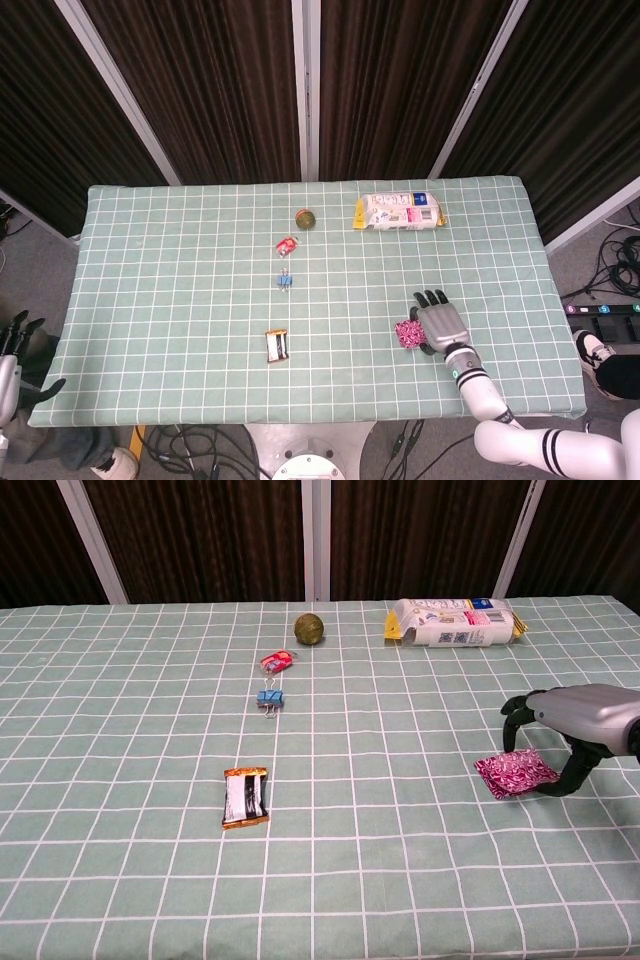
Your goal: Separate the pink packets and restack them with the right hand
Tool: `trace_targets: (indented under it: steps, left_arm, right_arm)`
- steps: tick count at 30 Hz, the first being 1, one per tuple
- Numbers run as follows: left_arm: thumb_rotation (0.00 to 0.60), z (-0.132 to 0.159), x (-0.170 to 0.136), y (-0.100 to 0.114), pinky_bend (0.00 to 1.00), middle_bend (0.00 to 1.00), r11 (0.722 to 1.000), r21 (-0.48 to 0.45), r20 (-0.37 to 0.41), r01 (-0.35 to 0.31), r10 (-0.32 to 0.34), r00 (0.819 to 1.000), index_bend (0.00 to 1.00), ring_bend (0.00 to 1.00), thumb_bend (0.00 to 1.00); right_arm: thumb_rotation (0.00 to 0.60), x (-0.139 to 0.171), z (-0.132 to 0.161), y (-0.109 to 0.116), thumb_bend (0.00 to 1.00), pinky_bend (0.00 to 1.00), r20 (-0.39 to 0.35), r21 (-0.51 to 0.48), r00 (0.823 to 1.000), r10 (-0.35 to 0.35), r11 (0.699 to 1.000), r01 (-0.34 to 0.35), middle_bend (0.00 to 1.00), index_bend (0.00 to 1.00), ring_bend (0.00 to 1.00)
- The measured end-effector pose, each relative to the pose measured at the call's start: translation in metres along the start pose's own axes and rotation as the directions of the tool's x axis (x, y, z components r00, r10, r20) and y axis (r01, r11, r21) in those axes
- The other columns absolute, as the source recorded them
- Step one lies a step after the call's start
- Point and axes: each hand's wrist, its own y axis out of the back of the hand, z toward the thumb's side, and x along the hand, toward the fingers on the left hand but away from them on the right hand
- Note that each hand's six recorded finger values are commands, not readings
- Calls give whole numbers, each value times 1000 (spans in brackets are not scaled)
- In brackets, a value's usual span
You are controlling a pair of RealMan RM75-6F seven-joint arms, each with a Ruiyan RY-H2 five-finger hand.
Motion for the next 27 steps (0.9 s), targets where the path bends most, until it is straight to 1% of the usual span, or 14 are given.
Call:
trace_targets:
  steps: [10, 21, 27]
  left_arm:
    - [600, -1, 1, -2, 137, 154, 1000, -2, 2, 3, -3, 1000, 197, 132, 57]
    - [600, -3, 2, -2, 137, 154, 1000, -5, 3, 3, -3, 1000, 197, 132, 56]
    - [600, -3, 2, -3, 137, 154, 1000, -5, 4, 3, -3, 1000, 197, 133, 56]
  right_arm:
    - [595, 2, 1, 1, 181, 0, 24, -2, 1000, -9, 1000, 9, 69, 332, 0]
    - [579, -4, 0, -4, 179, 0, 43, 0, 999, 4, 1000, -4, 69, 303, 0]
    - [573, -3, 0, -7, 179, 0, 36, -3, 999, 9, 1000, -9, 69, 284, 0]
